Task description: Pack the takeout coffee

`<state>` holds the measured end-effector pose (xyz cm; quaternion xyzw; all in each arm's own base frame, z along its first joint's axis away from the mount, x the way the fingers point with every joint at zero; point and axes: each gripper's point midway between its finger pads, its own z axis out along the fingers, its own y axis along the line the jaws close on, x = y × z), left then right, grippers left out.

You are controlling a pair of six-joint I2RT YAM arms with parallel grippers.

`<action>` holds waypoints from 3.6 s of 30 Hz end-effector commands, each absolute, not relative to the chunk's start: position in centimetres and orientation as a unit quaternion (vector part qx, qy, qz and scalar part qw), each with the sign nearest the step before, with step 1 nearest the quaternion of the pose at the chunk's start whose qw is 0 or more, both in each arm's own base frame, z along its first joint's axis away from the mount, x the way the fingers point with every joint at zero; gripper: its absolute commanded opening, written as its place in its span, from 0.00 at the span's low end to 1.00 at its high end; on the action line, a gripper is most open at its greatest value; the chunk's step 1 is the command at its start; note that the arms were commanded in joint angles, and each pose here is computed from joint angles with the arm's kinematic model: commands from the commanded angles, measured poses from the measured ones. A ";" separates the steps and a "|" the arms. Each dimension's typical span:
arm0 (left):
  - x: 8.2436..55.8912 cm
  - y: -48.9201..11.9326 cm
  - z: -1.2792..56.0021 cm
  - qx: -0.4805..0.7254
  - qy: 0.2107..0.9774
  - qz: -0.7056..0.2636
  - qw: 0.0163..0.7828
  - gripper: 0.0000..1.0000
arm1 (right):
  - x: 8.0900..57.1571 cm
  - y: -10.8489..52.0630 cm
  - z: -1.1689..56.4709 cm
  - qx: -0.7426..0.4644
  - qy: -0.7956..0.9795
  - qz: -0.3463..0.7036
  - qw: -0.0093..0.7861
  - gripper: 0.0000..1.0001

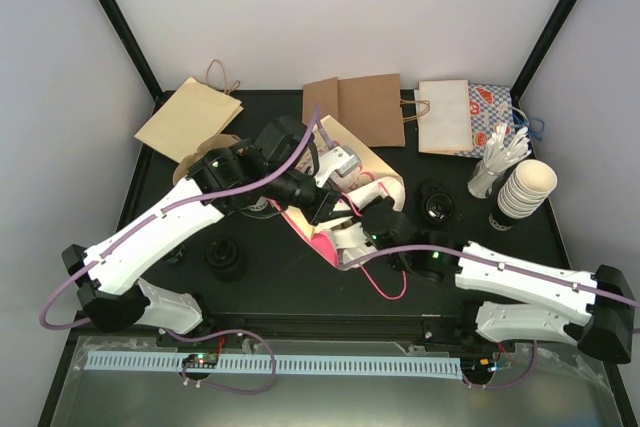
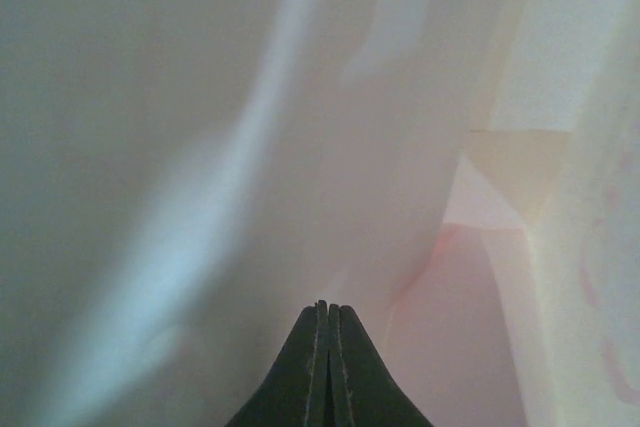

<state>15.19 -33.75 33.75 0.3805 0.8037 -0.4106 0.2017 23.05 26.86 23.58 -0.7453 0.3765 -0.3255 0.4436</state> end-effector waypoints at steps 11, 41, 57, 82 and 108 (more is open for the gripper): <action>13.3 -35.6 37.2 0.397 0.745 -0.507 0.176 0.02 | 22.0 26.6 24.6 -0.746 0.363 -0.307 0.466 0.01; 20.9 -32.4 33.3 0.421 0.816 -0.254 0.306 0.02 | 6.9 24.6 19.3 -0.865 0.479 0.104 0.106 0.01; 22.6 -30.5 29.8 0.404 0.844 -0.177 0.305 0.02 | 4.9 24.8 22.5 -0.860 0.476 0.148 0.112 0.01; 24.0 -31.6 29.7 0.248 0.886 -0.286 0.267 0.02 | 21.2 19.1 42.5 -0.332 0.722 -0.027 0.607 0.50; 28.4 -27.0 32.1 0.058 0.883 -0.303 0.352 0.99 | 25.7 8.5 37.3 -0.025 0.857 -0.007 0.515 0.70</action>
